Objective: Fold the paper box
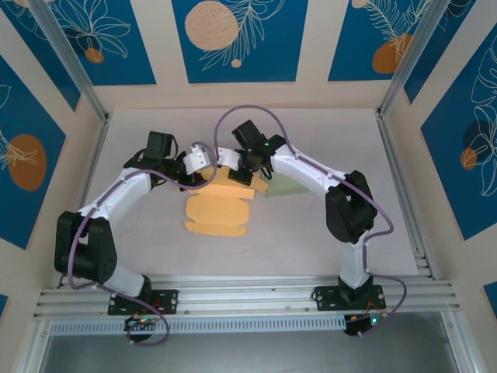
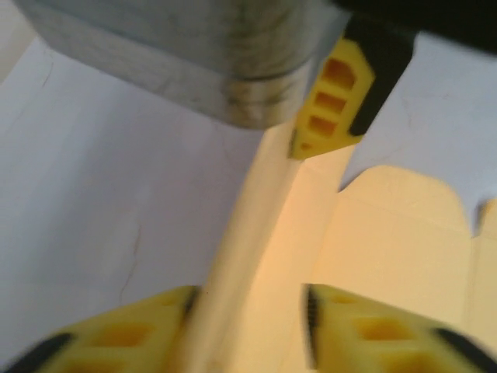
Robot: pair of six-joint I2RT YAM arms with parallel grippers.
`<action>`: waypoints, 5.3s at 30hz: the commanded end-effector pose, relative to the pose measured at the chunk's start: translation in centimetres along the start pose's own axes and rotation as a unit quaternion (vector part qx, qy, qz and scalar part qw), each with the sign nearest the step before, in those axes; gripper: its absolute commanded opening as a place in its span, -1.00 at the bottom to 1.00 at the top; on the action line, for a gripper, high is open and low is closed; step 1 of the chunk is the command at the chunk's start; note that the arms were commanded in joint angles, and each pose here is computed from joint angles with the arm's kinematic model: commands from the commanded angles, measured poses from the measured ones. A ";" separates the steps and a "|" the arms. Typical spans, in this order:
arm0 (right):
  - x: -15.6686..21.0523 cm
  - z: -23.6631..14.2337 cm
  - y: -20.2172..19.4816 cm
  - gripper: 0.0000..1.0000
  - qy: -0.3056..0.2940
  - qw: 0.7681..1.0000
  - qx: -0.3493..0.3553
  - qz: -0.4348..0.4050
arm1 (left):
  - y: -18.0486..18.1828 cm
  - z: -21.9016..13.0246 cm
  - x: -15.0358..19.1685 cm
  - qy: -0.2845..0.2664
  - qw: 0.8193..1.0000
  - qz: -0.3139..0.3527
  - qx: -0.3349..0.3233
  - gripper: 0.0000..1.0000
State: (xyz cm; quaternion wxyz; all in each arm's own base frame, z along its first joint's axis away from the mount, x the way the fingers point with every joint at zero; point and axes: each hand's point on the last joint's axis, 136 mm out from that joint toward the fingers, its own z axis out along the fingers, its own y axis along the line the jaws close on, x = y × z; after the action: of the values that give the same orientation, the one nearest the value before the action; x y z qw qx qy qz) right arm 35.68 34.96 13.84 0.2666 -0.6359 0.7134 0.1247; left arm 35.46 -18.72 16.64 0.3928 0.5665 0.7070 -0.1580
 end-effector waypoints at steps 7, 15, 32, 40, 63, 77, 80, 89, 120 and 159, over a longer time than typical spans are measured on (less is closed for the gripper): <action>-0.9 -1.8 -0.5 -0.13 -0.050 0.992 -0.023 0.111 | -1.2 1.1 0.8 0.019 1.000 0.015 -0.007 -0.94; -0.8 -9.2 -4.3 0.00 -0.102 0.919 0.073 0.373 | -2.4 0.8 1.7 0.019 0.995 0.037 -0.094 -0.93; 1.9 -5.7 2.2 0.12 -0.116 0.688 -0.076 0.712 | -3.2 -0.1 -0.4 0.063 0.916 0.238 -0.318 -1.00; 4.5 -5.0 1.7 0.20 -0.126 0.663 -0.049 0.736 | -0.5 1.5 -1.2 0.055 0.906 0.259 -0.332 -1.00; 1.8 -0.4 -4.9 0.10 -0.199 0.644 -0.109 0.730 | 0.4 3.7 -1.3 0.061 0.895 0.286 -0.336 -1.00; 2.8 1.5 -5.1 -0.84 -0.249 0.630 -0.139 0.722 | -3.7 0.4 -5.4 -0.043 0.965 0.137 -0.220 0.31; 3.0 1.5 -5.0 -0.84 -0.259 0.625 -0.140 0.723 | -4.2 -1.3 -5.5 -0.051 0.970 0.084 -0.220 0.29; 3.3 2.9 -4.5 -0.83 -0.257 0.596 -0.143 0.747 | -5.6 2.1 -3.7 0.062 0.954 0.139 -0.258 0.11; 3.3 3.1 -0.3 -0.74 -0.220 0.558 -0.158 0.784 | 0.0 7.3 0.0 0.169 0.893 0.253 -0.333 -1.00; 4.9 -2.7 -4.1 0.18 -0.105 0.675 -0.005 0.730 | -1.0 7.6 -0.1 0.125 0.918 0.237 -0.292 -1.00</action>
State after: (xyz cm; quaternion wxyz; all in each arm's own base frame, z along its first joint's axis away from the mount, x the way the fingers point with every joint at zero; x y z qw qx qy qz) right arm 38.76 28.37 14.25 0.1791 0.1092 0.9131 0.3496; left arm 36.95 -23.69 11.78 0.4726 0.5956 0.6027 0.2422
